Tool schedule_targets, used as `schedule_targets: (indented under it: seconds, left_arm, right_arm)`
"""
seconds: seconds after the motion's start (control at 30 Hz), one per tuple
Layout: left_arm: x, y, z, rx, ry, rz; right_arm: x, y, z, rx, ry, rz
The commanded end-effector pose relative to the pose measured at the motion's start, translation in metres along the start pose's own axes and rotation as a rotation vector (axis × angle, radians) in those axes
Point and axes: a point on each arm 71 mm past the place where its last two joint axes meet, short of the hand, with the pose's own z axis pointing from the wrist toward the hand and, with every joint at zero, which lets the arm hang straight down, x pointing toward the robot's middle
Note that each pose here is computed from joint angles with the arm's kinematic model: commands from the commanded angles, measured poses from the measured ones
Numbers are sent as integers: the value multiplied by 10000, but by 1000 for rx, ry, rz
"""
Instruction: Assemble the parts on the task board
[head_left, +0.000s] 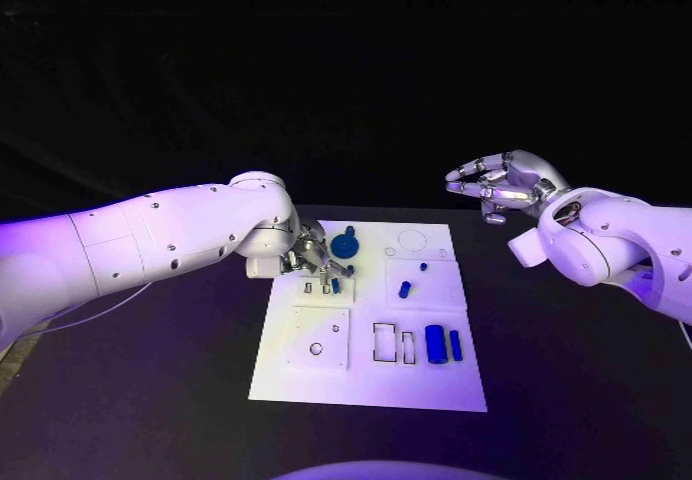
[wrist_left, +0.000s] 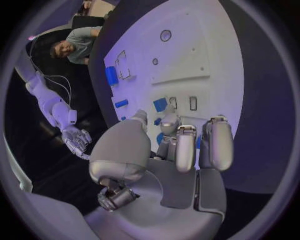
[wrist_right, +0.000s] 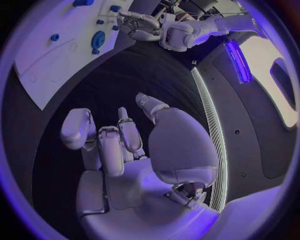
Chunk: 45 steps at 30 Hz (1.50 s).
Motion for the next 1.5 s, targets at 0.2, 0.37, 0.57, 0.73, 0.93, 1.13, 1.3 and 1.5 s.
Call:
schedule_targets:
  seconds: [0.2, 0.37, 0.57, 0.73, 0.93, 1.13, 1.3, 1.5]
  left_arm:
    - [41, -28, 38, 3, 38, 11]
    - [52, -44, 53, 6, 39, 8]
    - [54, -65, 65, 9, 35, 6]
    - [54, -74, 72, 10, 34, 3]
    - [60, -70, 87, 8, 35, -5]
    - [73, -72, 98, 10, 43, -21]
    - [77, -76, 106, 14, 46, -36]
    - [72, -71, 112, 15, 45, -45]
  right_arm:
    - [-4, 1, -8, -4, 7, -11]
    - [-3, 0, -9, -2, 8, -11]
    - [1, 3, -6, -4, 8, -12]
    - [9, 6, -2, -6, 10, -11]
    - [15, 4, 2, -7, 12, -11]
    - [20, 4, 3, -8, 14, -11]
    - [24, 5, 1, -8, 17, -13]
    - [27, 3, 2, -6, 21, -16]
